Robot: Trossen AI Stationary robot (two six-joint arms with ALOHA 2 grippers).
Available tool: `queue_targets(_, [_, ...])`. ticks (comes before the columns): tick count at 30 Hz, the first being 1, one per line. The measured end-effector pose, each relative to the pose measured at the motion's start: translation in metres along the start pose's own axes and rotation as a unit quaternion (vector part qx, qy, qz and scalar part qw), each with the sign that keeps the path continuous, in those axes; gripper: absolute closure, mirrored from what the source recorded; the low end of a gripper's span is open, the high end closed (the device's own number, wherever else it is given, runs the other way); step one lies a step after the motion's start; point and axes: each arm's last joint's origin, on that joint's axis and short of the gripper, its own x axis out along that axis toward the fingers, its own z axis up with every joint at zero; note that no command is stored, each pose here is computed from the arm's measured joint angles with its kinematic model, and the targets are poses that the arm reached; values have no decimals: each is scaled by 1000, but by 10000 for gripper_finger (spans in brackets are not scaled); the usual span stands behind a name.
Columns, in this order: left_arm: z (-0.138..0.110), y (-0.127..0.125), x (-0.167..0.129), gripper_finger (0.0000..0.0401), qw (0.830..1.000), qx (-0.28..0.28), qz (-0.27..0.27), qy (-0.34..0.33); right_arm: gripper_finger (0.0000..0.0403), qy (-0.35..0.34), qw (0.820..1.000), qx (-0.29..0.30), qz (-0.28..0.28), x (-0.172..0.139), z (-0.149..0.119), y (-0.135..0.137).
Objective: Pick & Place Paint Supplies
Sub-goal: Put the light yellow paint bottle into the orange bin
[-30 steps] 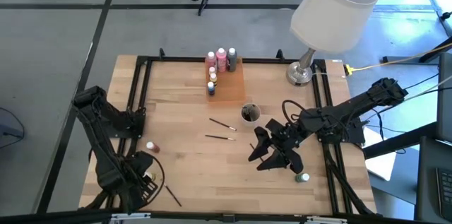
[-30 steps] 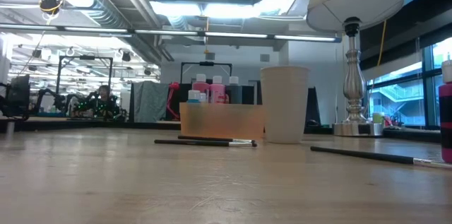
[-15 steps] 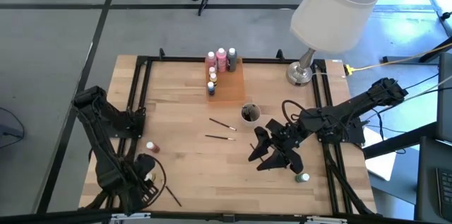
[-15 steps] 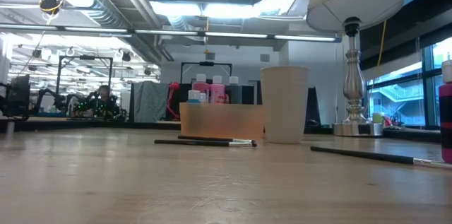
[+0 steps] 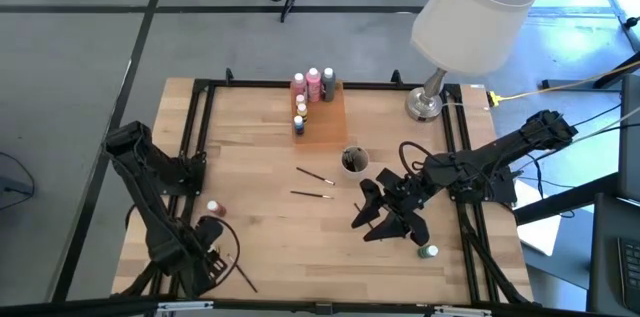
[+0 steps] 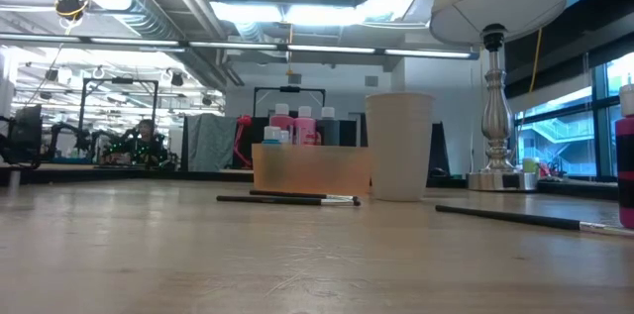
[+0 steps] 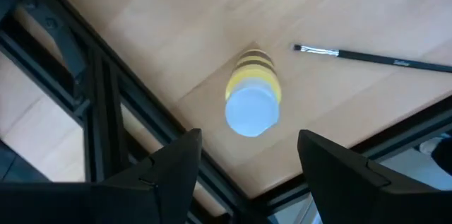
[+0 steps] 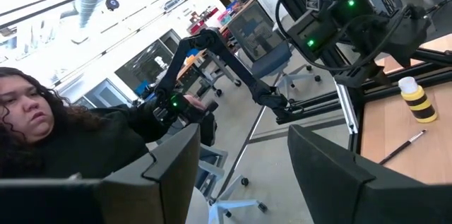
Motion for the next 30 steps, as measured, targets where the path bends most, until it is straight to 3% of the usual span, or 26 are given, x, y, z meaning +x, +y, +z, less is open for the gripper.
queue_targets(14, [11,-6,0,169,999,39,-12,-4,183,-5,1000,0,-6,0,0,0])
queue_targets(30, [9,-5,0,169,999,45,-12,-3,183,-3,1000,1,-10,0,0,-1])
